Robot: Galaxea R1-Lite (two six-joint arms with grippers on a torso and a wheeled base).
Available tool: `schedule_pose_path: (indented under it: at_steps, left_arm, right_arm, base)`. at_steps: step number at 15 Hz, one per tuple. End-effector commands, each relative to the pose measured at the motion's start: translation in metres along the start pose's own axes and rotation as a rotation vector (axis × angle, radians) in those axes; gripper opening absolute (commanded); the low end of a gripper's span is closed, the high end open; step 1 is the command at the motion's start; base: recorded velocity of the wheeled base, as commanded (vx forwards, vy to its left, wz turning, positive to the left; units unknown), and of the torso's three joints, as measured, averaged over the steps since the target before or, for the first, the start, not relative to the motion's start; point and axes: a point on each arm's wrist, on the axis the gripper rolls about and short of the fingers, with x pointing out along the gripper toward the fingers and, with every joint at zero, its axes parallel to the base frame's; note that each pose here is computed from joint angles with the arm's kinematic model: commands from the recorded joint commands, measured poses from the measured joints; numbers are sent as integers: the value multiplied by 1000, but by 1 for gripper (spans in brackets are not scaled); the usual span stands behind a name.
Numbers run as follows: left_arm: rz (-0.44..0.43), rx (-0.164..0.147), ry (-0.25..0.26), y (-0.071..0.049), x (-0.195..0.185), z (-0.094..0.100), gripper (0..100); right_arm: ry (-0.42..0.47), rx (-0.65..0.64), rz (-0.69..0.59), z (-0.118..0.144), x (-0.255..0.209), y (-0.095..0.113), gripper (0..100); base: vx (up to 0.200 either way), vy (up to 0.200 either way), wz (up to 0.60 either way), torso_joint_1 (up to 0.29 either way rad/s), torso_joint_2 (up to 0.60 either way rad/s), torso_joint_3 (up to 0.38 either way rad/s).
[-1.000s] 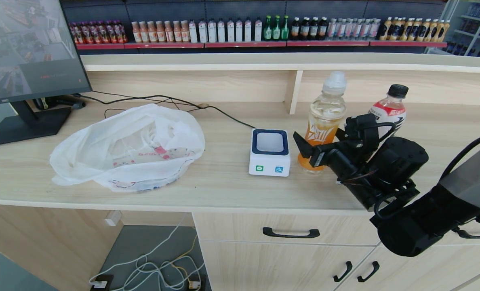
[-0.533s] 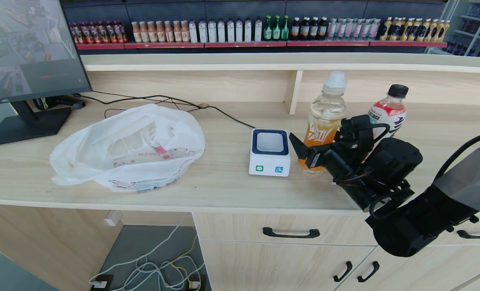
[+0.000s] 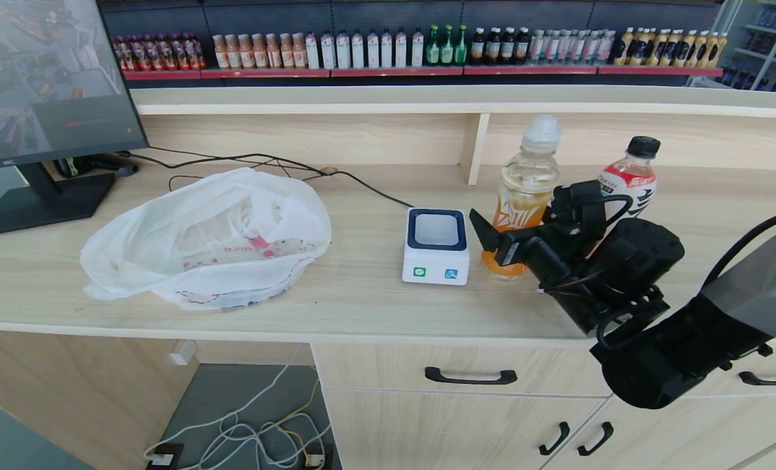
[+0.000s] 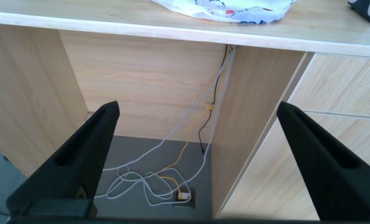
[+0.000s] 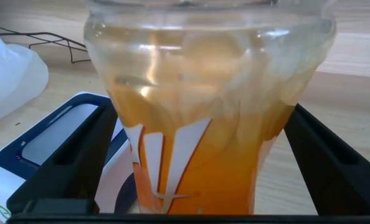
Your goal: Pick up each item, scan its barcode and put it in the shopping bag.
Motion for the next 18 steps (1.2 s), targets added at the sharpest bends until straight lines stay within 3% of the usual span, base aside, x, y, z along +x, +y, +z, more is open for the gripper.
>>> schedule_pose_path:
  at_steps: [1, 10, 11, 18]
  left_arm:
    - [0, 0, 0, 0, 0, 0, 100]
    - [0, 0, 0, 0, 0, 0, 100]
    - [0, 0, 0, 0, 0, 0, 100]
    - [0, 0, 0, 0, 0, 0, 100]
  right_arm:
    - [-14, 0, -5, 2, 3, -2, 100]
    - [-17, -12, -17, 3, 4, -6, 100]
    - [-20, -11, -18, 3, 4, -7, 0]
    - [-44, -11, -20, 10, 6, -7, 0]
  base:
    - [0, 0, 0, 0, 0, 0]
    - [0, 0, 0, 0, 0, 0]
    - [0, 0, 0, 0, 0, 0]
    - [0, 0, 0, 0, 0, 0]
